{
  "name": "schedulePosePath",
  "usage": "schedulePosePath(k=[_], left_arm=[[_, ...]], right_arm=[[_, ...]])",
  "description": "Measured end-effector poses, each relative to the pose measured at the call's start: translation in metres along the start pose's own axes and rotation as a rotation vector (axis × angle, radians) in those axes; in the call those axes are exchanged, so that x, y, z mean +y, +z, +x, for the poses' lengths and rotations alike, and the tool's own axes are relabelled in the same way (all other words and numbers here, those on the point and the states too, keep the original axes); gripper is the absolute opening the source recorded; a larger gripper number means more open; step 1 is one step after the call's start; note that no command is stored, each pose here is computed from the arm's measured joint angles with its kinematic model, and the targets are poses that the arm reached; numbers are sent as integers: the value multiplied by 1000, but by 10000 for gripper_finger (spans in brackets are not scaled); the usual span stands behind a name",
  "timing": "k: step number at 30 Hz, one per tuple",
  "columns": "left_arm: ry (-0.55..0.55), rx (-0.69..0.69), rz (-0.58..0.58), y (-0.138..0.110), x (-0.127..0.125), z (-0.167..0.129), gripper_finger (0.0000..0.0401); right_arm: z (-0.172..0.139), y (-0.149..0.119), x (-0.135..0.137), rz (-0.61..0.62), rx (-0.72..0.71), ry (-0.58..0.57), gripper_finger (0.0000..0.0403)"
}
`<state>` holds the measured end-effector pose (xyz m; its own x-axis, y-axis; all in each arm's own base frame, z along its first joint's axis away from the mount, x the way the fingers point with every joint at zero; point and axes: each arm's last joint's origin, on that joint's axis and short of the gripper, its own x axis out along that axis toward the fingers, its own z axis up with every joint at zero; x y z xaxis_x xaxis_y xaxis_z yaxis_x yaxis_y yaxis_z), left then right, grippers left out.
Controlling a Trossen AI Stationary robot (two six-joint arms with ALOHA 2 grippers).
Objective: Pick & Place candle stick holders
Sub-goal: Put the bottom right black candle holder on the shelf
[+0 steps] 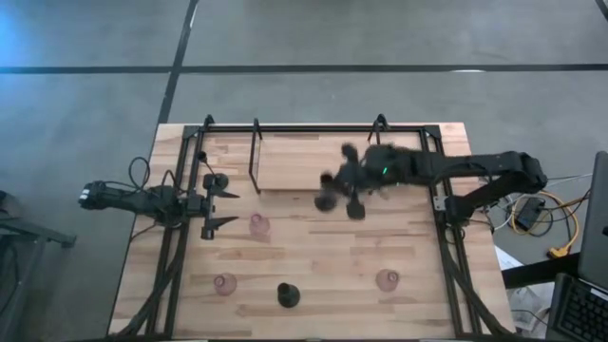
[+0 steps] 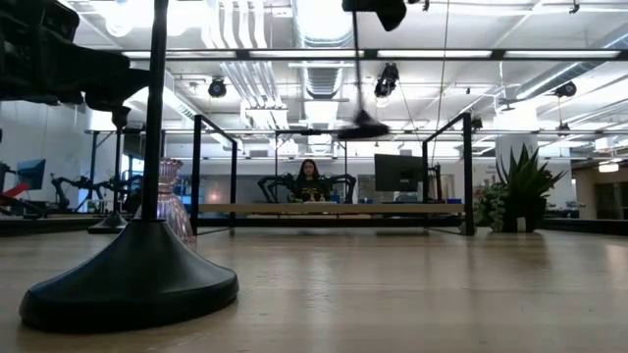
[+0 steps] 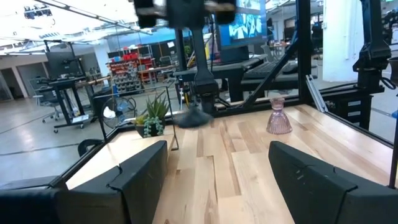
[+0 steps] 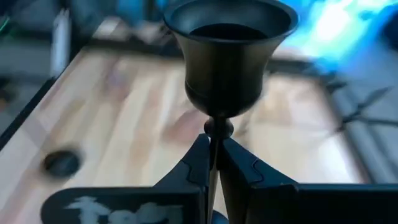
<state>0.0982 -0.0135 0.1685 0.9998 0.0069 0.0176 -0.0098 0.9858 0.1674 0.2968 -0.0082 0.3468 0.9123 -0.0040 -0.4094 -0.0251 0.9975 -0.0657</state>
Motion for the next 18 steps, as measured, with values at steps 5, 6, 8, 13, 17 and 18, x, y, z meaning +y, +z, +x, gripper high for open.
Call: schedulePosePath(k=[5,6,8,13,17,18], left_arm=[[0,2,0,0,0,0,284],[0,2,0,0,0,0,285],[0,2,0,0,0,0,284],[0,2,0,0,0,0,284],[0,2,0,0,0,0,285],[0,2,0,0,0,0,285]], right_arm=[[-7,-9,-41,42,-105,-94,11],[-7,-12,-49,54,-123,-95,11],[-8,-18,-65,77,-153,-111,11],[5,-33,-102,153,-162,-136,11],[20,-34,-124,177,-141,-147,11],[25,-34,-128,179,-136,-144,11]])
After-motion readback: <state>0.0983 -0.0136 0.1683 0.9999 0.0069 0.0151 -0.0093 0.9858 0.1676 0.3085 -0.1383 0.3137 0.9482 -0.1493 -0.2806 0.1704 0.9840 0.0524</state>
